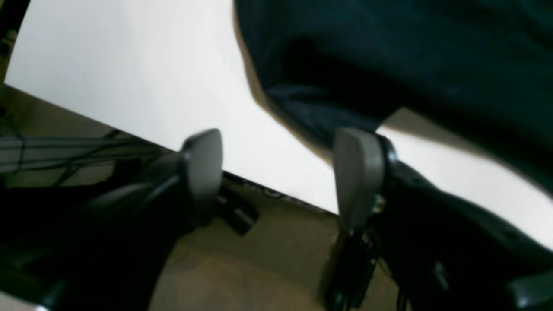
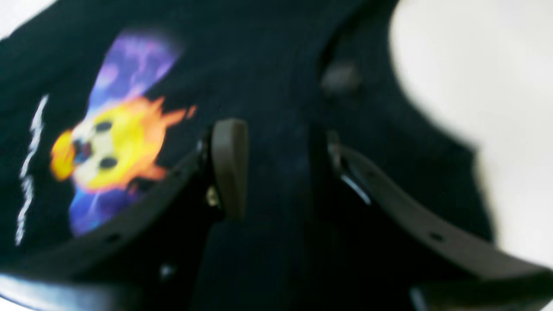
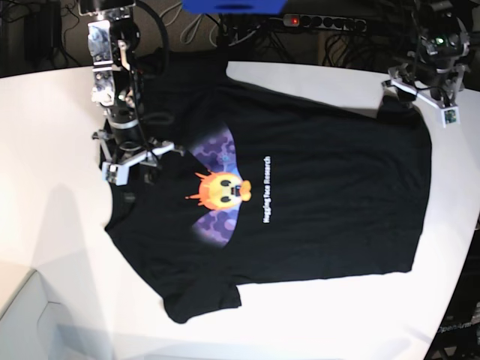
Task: Layout the t-shirt on the table in an organized manner, then fold the t-shirt properly
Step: 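Release the shirt and raise both grippers toward the collar and hem corners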
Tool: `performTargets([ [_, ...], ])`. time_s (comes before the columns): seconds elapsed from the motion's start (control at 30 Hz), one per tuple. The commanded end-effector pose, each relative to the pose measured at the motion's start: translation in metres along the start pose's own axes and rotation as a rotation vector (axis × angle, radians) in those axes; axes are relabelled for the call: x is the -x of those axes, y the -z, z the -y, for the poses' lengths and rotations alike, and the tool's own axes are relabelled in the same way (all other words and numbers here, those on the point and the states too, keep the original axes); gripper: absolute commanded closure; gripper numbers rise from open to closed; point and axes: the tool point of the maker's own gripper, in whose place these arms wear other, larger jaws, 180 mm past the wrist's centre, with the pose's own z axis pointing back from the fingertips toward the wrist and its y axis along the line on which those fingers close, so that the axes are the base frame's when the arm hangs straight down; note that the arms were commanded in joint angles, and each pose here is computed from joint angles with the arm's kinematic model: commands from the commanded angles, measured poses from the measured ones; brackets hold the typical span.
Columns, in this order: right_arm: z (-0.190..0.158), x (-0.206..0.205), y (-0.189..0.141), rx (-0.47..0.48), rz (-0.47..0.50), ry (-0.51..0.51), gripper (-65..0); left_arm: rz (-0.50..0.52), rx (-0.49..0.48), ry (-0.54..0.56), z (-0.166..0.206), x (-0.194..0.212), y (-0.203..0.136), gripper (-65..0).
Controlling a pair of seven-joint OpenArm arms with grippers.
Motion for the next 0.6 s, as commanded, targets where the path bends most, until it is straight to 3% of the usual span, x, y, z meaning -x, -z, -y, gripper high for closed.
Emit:
performTargets([
  [0.0,0.000,-0.018,-0.001,-0.002,0.060,-0.005,-21.8,0.024,-0.019,-0.002,-0.005,-0.006,-0.003,-41.8],
  [0.27,0.003,-0.009,-0.005,0.003,0.041,-0.006,-21.8,-0.049,0.046,-0.016,0.020,0.014,0.020,-41.9],
  [0.57,0.005,0.003,-0.009,0.008,0.015,-0.007,-21.8,-0.053,0.095,-0.010,0.041,0.011,0.029,-41.8],
])
